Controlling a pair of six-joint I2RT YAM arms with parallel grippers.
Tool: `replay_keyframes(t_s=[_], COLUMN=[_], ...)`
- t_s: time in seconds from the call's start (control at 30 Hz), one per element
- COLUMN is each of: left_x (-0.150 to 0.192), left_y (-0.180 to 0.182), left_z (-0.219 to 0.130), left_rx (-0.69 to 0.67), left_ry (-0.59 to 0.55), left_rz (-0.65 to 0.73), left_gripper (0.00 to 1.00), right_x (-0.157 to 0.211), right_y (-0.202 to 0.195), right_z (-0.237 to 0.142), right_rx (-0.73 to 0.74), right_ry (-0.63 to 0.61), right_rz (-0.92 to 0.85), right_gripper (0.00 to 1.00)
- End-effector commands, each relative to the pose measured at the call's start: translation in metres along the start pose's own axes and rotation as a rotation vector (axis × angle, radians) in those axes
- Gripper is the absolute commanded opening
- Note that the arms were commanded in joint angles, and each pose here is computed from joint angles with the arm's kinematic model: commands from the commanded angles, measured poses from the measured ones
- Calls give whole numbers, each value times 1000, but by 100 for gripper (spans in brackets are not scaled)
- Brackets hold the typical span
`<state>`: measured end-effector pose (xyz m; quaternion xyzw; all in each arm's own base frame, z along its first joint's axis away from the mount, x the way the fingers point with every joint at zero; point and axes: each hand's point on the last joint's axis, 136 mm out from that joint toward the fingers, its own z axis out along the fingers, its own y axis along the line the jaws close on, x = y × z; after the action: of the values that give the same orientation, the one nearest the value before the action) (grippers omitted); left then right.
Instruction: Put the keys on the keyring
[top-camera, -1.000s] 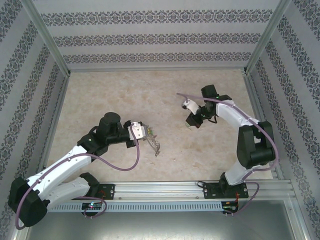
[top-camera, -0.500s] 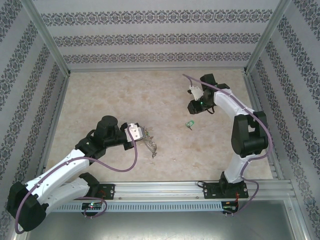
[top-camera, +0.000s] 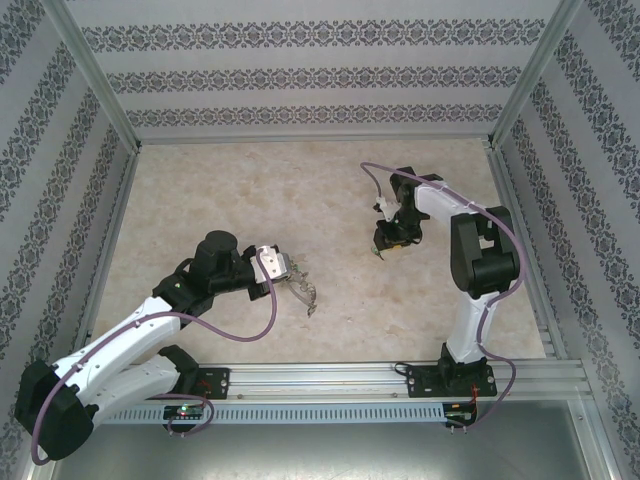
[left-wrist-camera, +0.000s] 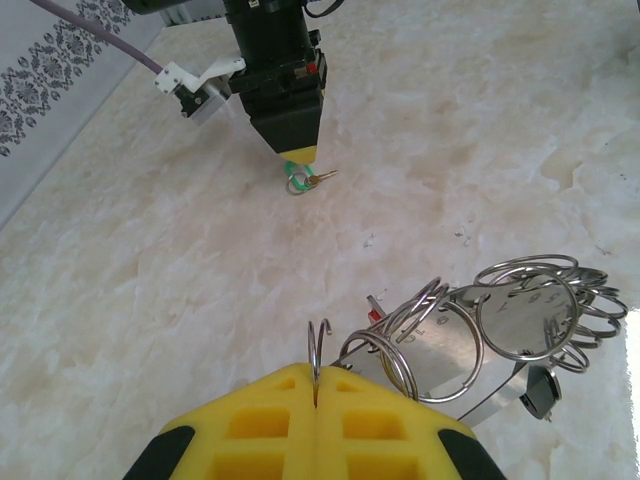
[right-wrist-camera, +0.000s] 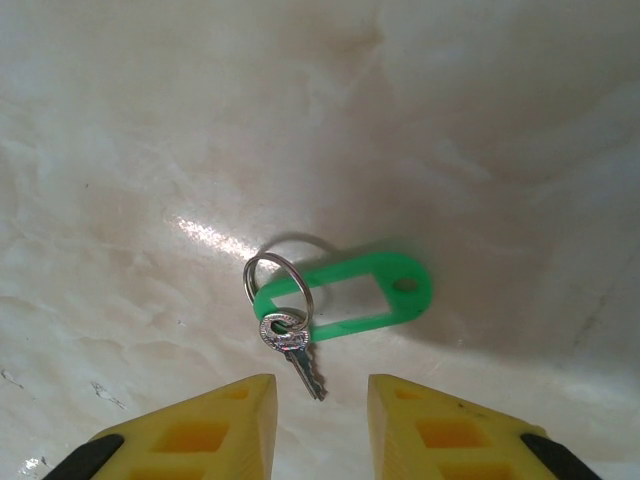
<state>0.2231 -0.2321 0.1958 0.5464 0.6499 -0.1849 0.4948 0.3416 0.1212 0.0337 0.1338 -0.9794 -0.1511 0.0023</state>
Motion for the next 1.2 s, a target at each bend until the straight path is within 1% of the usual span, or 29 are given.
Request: replay_keyframes(t_s=[0.0, 0.37, 0.57, 0.8, 1.07, 1.17], left_x=[-19, -21, -21, -22, -22, -22], left_y=[15, 17, 18, 18, 17, 17], left_z=[-4, -6, -7, -8, -8, -8], left_rx=[-52, -65, -76, -76, -74, -73], left_ry=[-69, -72, -73, -77, -77, -77], left_rz=[16, 15, 19, 20, 22, 23], left_gripper=[0, 0, 0, 0, 0, 0], right_x=[4, -5, -7, -15, -11, -9], right_y=[4, 9, 7, 12, 13, 14], right_z=[6, 9, 11, 13, 15, 15], right_rx=[-38, -91, -55, -85, -63, -65], right_ry=[26, 22, 10, -8, 27, 38], right_rz=[11, 34, 56, 79, 78, 78], right_gripper=[29, 25, 28, 27, 26, 23])
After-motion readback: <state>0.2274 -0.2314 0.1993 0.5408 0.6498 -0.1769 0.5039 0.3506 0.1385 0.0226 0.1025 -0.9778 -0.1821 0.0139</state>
